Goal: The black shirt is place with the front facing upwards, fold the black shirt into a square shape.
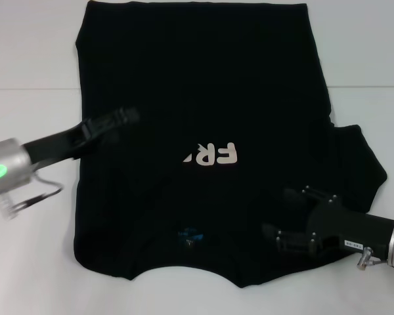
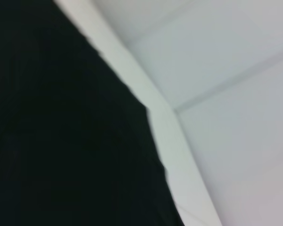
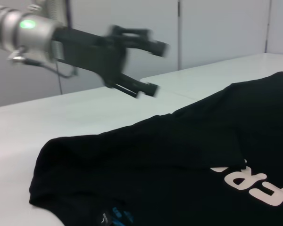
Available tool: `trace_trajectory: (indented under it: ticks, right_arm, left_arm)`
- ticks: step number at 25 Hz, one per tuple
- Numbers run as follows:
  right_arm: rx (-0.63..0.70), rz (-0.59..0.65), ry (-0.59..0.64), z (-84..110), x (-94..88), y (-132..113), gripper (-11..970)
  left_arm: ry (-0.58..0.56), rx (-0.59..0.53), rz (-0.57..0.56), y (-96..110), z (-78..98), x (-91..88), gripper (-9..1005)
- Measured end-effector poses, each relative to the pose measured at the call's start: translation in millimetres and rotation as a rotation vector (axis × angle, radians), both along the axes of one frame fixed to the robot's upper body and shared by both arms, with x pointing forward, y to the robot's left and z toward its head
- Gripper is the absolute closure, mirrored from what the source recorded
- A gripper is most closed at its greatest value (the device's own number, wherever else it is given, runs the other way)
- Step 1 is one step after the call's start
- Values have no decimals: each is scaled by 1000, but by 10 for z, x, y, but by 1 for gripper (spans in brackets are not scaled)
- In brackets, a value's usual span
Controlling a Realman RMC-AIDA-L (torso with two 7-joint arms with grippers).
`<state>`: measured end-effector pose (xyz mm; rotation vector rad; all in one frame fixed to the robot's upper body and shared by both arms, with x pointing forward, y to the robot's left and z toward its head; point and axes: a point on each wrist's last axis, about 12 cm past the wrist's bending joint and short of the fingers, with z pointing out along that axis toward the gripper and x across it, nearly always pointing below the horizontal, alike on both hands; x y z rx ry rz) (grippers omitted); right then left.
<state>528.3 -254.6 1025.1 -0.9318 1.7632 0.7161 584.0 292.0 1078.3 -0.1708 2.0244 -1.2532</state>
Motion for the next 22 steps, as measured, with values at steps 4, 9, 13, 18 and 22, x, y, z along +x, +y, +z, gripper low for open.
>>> trace_trajectory:
  ticks: [4, 9, 13, 18, 22]
  right_arm:
    - [49, -59, 75, 49, 46, -69, 14]
    - [112, -194, 229, 304, 171, -370, 14]
    - [104, -305, 397, 666, 292, -649, 14]
    - [44, -498, 676, 1175, 483, -908, 14]
    - [-62, -631, 809, 1360, 640, -956, 14]
  left_arm:
    - [-159, 114, -169, 226, 83, -248, 58]
    - [-288, 295, -311, 366, 91, -512, 57]
    - [-325, 352, -399, 394, 80, -627, 57]
    - [-385, 376, -444, 441, 111, -700, 57]
    - [-421, 379, -454, 455, 123, -731, 58]
